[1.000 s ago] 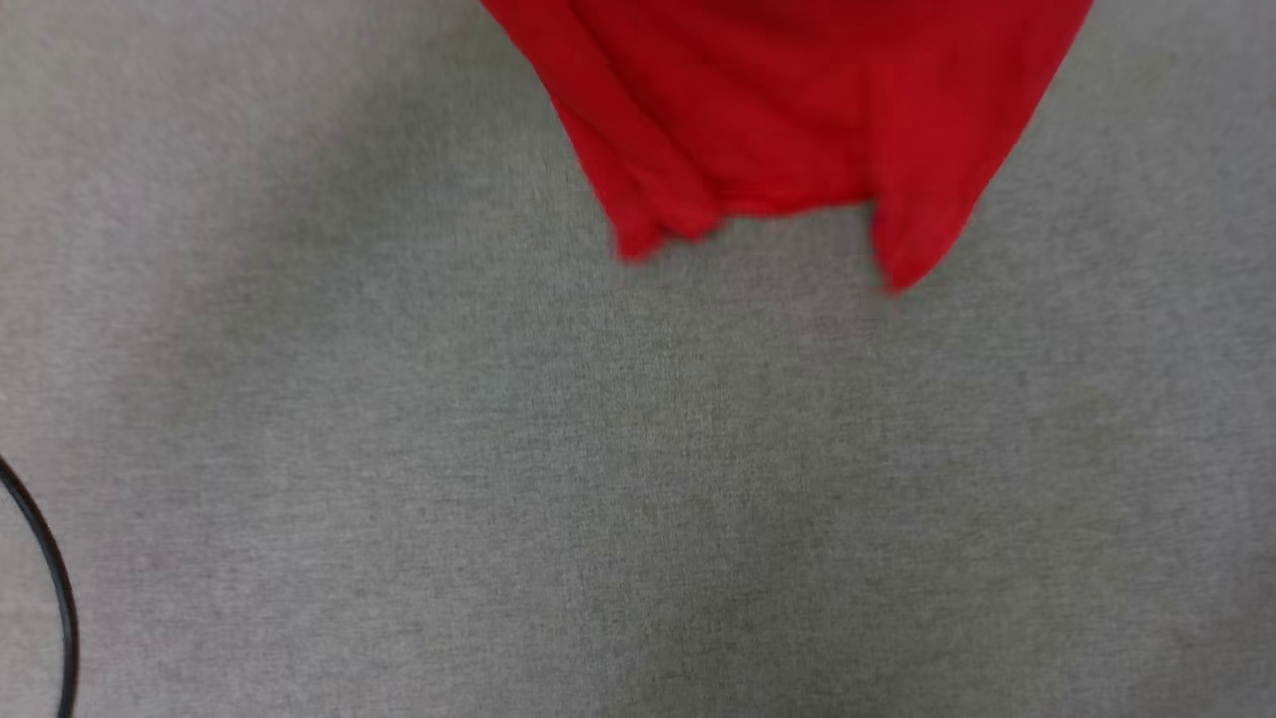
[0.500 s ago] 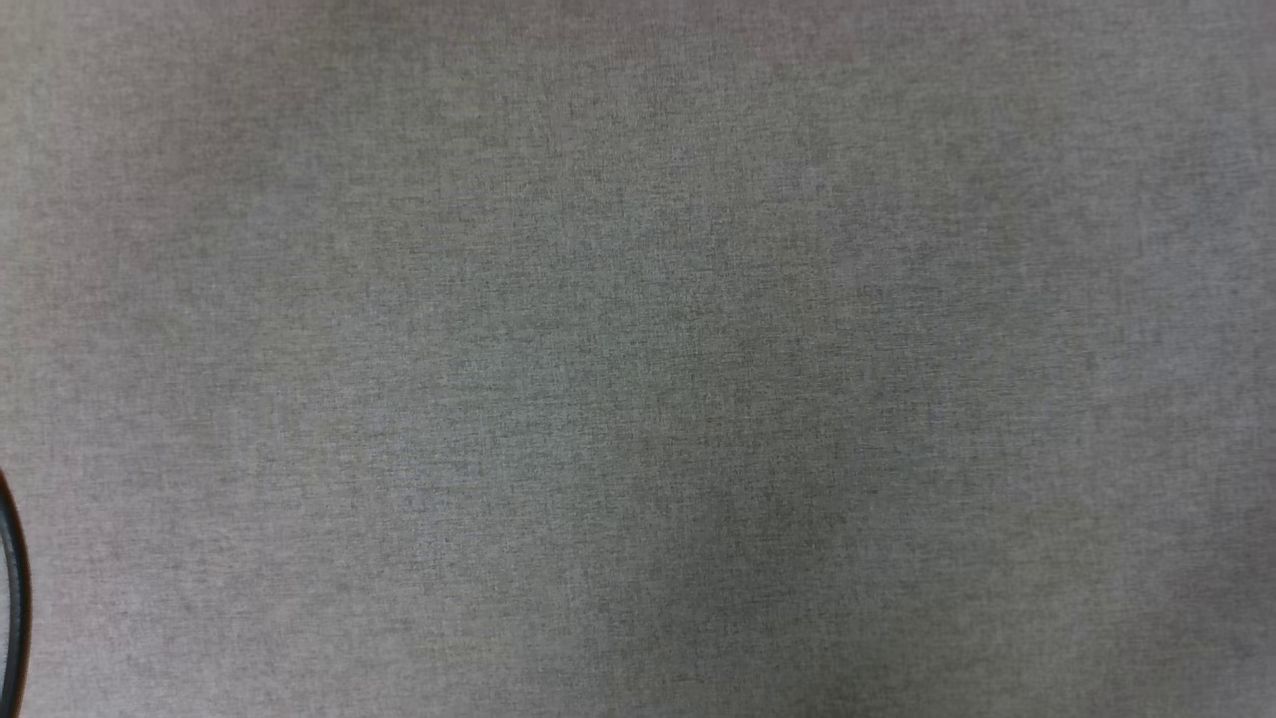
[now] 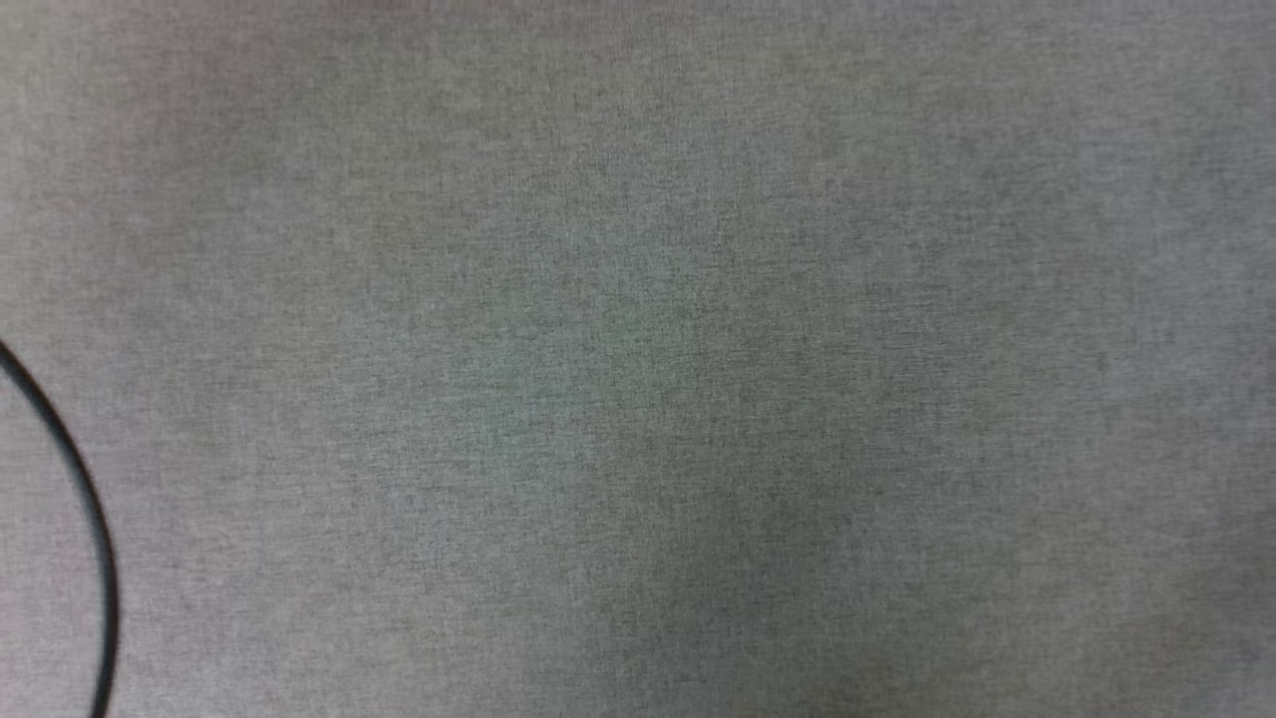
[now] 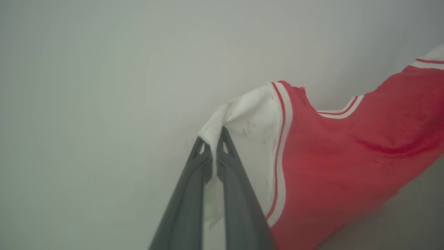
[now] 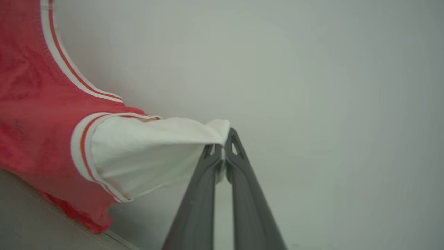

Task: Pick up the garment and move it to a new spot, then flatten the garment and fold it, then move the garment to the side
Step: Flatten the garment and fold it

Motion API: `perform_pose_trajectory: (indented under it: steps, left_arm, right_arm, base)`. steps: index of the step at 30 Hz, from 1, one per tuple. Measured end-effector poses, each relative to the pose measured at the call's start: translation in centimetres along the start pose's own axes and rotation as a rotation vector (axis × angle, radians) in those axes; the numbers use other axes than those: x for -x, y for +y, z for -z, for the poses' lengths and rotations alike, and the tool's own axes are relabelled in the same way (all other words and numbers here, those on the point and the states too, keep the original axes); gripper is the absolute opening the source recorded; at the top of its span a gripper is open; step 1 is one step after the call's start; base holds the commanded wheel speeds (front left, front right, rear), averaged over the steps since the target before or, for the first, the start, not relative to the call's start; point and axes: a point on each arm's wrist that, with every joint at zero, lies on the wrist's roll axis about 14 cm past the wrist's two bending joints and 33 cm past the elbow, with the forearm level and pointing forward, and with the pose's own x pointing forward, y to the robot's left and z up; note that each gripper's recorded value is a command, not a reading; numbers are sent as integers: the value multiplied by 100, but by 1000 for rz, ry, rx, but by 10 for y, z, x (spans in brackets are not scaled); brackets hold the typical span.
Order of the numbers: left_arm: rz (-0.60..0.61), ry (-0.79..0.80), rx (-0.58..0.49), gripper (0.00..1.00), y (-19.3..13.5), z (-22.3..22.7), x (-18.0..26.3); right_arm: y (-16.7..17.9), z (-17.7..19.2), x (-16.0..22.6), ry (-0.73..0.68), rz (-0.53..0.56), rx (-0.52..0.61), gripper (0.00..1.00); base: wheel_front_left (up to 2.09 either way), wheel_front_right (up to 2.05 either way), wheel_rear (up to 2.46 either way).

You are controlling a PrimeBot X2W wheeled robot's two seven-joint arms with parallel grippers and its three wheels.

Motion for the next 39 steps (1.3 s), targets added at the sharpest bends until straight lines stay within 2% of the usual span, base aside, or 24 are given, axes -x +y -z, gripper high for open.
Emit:
perform_pose_trajectory:
  steps: [5, 11, 16, 28, 39]
  left_arm:
    - [47, 42, 41, 0, -23, 40, 20]
    - [83, 121, 113, 0, -56, 83, 65]
    - [96, 222, 196, 0, -87, 119, 118]
    - [35, 419, 368, 0, -132, 161, 247]
    - [-66, 591, 456, 0, -144, 183, 357]
  right_arm:
    - [37, 27, 16, 37, -82, -49, 0]
    - [75, 53, 52, 90, -159, -118, 0]
    - [108, 75, 94, 154, -220, -184, 0]
    - [160, 124, 213, 312, -287, -331, 0]
    - [160, 146, 314, 407, -253, -424, 0]
  base:
    - [0, 0, 0]
    - [0, 0, 0]
    - [0, 0, 0]
    - [0, 0, 0]
    - [0, 0, 0]
